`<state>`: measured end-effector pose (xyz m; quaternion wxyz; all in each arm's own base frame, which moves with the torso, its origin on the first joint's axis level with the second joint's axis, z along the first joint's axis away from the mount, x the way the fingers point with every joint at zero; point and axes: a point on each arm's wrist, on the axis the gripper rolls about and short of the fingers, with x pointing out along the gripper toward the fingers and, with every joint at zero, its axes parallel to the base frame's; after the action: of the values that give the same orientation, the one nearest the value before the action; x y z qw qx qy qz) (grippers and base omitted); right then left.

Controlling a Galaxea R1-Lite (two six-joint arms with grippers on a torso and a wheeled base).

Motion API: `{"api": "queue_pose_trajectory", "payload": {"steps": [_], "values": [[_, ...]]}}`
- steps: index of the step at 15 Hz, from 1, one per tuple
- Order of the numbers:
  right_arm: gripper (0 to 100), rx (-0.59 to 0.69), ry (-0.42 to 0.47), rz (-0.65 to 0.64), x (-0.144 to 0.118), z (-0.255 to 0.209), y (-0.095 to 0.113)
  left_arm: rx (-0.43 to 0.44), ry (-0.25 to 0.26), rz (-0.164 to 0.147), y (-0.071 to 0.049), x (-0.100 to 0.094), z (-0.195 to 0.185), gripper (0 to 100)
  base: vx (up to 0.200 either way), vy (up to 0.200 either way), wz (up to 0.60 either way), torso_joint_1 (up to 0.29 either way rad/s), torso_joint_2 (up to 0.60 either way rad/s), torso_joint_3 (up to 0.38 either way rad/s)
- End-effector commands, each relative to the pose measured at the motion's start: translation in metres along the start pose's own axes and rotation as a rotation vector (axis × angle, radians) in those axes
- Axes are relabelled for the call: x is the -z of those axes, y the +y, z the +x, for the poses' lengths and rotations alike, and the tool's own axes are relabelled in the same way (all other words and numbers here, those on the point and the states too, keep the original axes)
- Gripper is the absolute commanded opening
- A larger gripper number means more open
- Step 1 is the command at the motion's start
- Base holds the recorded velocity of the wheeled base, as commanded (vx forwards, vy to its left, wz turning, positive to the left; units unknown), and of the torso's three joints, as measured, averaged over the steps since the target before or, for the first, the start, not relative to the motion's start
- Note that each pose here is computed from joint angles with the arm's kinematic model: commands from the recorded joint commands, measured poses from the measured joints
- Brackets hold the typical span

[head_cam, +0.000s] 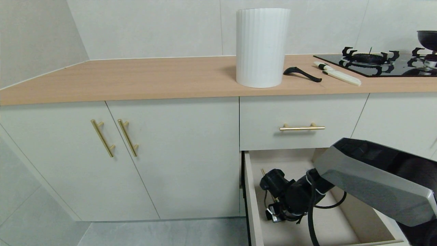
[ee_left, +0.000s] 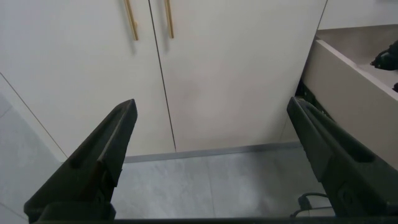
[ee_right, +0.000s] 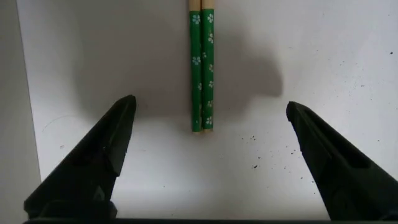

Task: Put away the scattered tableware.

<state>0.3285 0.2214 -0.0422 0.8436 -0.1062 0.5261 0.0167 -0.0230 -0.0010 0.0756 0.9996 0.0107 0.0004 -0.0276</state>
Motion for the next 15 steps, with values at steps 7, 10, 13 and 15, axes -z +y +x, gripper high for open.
{"api": "queue_pose_trajectory", "payload": {"steps": [7, 10, 13, 15], "values": [[100, -0.06, -0.138, 0.062, -0.03, -0.118, -0.032, 0.0, 0.0, 0.0, 0.0, 0.0, 0.0, 100, 0.0, 0.0, 0.0, 0.0, 0.0, 0.0], [100, -0.089, -0.22, 0.089, -0.036, -0.152, -0.043, 0.0, 0.0, 0.0, 0.0, 0.0, 0.0, 100, 0.0, 0.0, 0.0, 0.0, 0.0, 0.0], [100, -0.102, -0.3, 0.141, -0.043, -0.181, -0.064, 0.0, 0.0, 0.0, 0.0, 0.0, 0.0, 100, 0.0, 0.0, 0.0, 0.0, 0.0, 0.0], [100, -0.095, -0.35, 0.173, -0.048, -0.197, -0.083, 0.0, 0.0, 0.0, 0.0, 0.0, 0.0, 100, 0.0, 0.0, 0.0, 0.0, 0.0, 0.0]]}}
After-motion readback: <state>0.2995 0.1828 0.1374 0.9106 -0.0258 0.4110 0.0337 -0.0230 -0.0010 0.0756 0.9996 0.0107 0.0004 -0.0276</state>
